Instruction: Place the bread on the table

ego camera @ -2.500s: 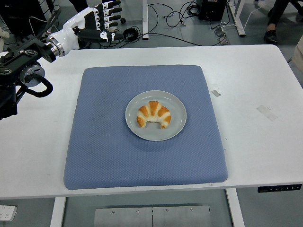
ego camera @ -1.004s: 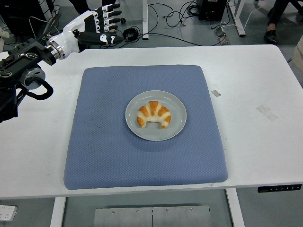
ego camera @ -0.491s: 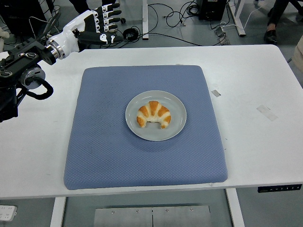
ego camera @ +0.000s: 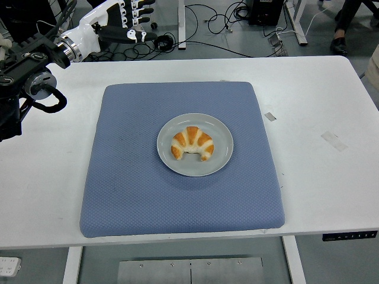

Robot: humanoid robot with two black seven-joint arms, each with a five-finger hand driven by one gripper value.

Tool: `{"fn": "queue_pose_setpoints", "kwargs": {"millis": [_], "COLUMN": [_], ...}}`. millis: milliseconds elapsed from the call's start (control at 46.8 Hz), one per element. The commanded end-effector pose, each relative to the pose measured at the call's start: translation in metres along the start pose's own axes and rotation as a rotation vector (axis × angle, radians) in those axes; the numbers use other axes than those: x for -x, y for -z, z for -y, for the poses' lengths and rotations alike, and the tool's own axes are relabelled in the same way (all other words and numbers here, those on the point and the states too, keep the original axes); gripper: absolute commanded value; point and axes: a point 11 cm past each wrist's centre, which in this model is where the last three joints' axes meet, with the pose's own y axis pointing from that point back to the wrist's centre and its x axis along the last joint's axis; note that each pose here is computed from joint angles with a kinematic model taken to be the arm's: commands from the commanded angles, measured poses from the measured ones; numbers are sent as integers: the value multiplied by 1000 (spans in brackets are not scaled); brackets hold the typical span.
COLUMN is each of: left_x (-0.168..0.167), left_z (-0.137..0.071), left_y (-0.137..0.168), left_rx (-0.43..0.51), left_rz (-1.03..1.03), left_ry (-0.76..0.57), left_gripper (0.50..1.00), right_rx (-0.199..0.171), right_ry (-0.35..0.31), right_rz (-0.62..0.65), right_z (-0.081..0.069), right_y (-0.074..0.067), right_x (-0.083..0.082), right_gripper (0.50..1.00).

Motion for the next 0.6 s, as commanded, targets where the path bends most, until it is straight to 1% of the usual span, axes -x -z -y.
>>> {"fn": "queue_pose_setpoints", "kwargs": {"millis": [0, 171, 299, 491, 577], "left_x": [2, 23, 28, 47, 50], "left_z": [6, 25, 31, 41, 43], "left_y": [-10, -32, -42, -44, -46], "left_rx": [3, -30, -62, -123, -145], "left_rz": [33, 200, 315, 449, 495], "left_ry": [18, 124, 176, 265, 289], "left_gripper": [966, 963, 963, 963, 963], "right_rx": [0, 1, -2, -3, -3], "right_ry": [0, 0, 2, 3, 3], "right_rz": [0, 0, 2, 1, 1], "right_z": [0, 0, 0, 0, 0], "right_y": [0, 0, 1, 2, 2], "right_x": [0, 0, 1, 1, 1], "right_gripper": [1000, 1000, 1000, 1000, 1000]}}
